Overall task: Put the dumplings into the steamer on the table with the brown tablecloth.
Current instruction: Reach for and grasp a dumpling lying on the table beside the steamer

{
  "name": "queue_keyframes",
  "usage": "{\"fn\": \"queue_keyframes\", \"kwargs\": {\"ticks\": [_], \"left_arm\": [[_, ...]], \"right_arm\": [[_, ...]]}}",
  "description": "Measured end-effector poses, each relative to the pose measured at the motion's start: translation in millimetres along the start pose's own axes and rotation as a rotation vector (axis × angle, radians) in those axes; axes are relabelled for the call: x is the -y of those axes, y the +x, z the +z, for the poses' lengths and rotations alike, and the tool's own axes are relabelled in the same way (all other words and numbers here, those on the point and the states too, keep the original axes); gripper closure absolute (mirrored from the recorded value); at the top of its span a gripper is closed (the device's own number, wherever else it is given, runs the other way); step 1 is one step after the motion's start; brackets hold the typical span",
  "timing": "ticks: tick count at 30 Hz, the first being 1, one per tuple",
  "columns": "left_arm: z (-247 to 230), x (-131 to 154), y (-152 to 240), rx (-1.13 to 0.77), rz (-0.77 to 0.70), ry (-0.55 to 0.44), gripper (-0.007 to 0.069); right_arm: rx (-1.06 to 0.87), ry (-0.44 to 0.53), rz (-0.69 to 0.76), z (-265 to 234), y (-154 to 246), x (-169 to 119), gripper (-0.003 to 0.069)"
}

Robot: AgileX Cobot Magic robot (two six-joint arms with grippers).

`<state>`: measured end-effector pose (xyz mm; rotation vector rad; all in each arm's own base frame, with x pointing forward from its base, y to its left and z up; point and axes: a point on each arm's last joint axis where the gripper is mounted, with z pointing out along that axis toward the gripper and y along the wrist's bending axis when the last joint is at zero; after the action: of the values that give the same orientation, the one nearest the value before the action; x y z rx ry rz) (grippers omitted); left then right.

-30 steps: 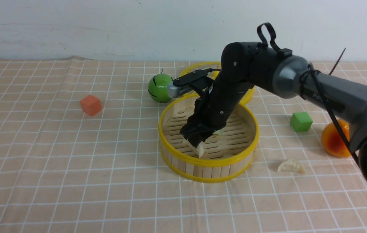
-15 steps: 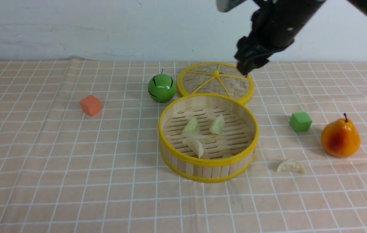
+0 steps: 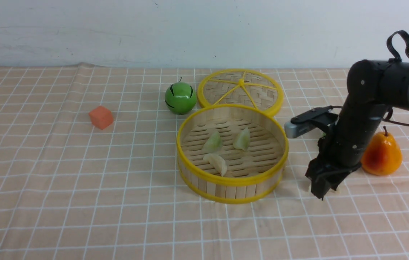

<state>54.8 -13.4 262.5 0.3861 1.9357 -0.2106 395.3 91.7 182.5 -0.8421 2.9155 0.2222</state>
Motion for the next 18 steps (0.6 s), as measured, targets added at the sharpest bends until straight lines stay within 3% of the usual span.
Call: {"fn": "queue_keyframes", "kwargs": {"ticks": [10, 14, 18], "left_arm": [[0, 0, 0, 0.0, 0.001, -0.001, 0.055], [0, 0, 0, 0.0, 0.001, -0.001, 0.0547], [0, 0, 0, 0.0, 0.002, -0.001, 0.054]], "right_arm": [[-0.012, -0.008, -0.002, 14, -1, 2, 0.0477], [-0.02, -0.022, -0.01, 0, -6, 1, 0.0482], [0.032, -0.016, -0.017, -34, -17, -2, 0.0424]]}}
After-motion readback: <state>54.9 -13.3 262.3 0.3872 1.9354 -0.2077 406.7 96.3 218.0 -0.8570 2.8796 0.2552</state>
